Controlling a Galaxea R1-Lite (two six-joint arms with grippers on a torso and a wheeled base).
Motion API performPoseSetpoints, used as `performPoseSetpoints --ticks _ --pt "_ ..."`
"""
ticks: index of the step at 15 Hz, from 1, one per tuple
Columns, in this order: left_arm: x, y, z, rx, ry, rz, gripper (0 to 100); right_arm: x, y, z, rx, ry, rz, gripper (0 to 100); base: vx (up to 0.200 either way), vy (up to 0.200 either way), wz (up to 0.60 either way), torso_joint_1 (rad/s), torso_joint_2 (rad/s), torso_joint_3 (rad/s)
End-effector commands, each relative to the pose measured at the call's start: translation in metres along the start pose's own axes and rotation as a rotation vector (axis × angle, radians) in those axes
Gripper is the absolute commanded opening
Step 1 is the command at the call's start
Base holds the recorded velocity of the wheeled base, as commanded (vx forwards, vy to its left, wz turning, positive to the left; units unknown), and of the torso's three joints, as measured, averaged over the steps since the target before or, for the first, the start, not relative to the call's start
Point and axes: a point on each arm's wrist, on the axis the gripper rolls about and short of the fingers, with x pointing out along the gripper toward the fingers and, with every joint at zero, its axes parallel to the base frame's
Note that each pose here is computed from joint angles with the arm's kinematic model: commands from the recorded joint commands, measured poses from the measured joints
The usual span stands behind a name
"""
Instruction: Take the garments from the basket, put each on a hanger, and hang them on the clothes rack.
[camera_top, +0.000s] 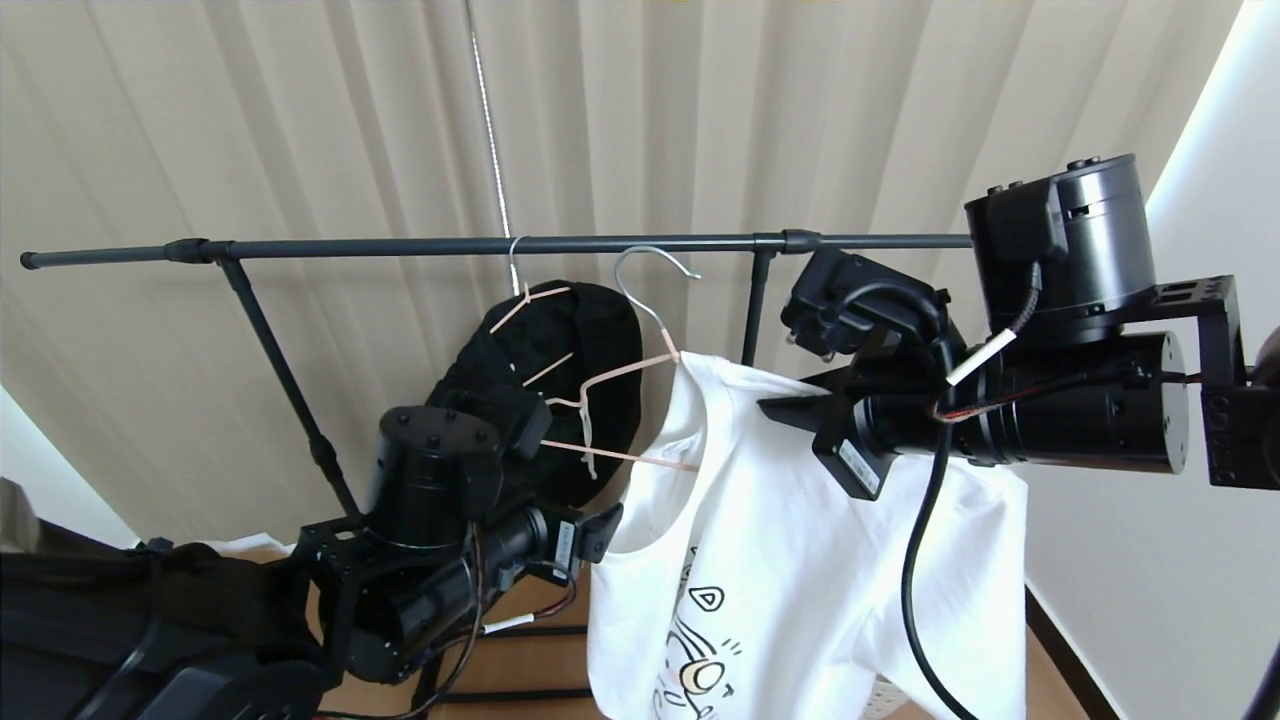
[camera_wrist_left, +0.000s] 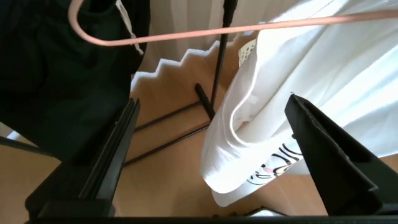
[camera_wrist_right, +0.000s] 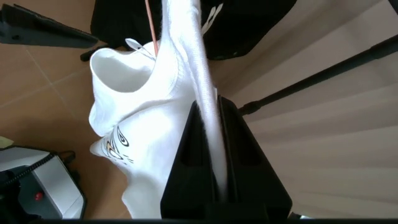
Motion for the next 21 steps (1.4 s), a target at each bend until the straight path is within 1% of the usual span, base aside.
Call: performPoseSetpoints --ticks 1,4,6,10,11,14,16,18,19,20,21 --pt "0.013 -0.008 -0.008 0.014 0.035 -0.009 100 -0.009 0.003 0.000 -0.002 -0.012 0.003 0 0.000 0.000 0.00 0.000 0.00 0.000" --pt "0.016 -0.017 -0.016 0.020 0.062 -0.018 100 -0.015 0.005 0.000 0.007 -0.018 0.006 0 0.000 0.000 0.00 0.000 0.00 0.000" --pt "0.023 -0.018 -0.023 0.026 0.083 0.023 100 -0.020 0.006 -0.002 0.006 -0.023 0.004 0 0.000 0.000 0.00 0.000 0.00 0.000" --pt "0.031 -0.019 -0.031 0.012 0.111 0.030 100 -0.028 0.009 -0.005 0.003 -0.026 0.008 0 0.000 0.000 0.00 0.000 0.00 0.000" --pt "0.030 -0.019 -0.032 0.013 0.114 0.031 0 -0.030 0.009 -0.006 0.003 -0.028 0.008 0 0.000 0.000 0.00 0.000 0.00 0.000" --pt "0.027 -0.018 -0.029 0.008 0.102 0.029 0 -0.030 0.012 -0.012 0.006 -0.012 0.017 0 0.000 0.000 0.00 0.000 0.00 0.000" --pt "0.027 -0.017 -0.029 0.007 0.102 0.032 0 -0.032 0.012 -0.014 0.017 -0.012 0.017 0 0.000 0.000 0.00 0.000 0.00 0.000" --pt "0.025 -0.011 -0.024 -0.007 0.086 0.045 0 -0.039 0.013 -0.018 0.074 -0.010 0.020 0 0.000 0.000 0.00 0.000 0.00 0.000" --pt "0.023 -0.008 -0.020 -0.015 0.071 0.050 0 -0.043 0.016 -0.024 0.105 -0.008 0.031 0 0.000 0.000 0.00 0.000 0.00 0.000" --pt "0.021 -0.007 -0.017 -0.020 0.061 0.053 0 -0.044 0.018 -0.028 0.121 -0.016 0.043 0 0.000 0.000 0.00 0.000 0.00 0.000" --pt "0.018 0.000 -0.011 -0.030 0.042 0.068 0 -0.042 0.022 -0.037 0.146 -0.051 0.067 0 0.000 0.000 0.00 0.000 0.00 0.000"
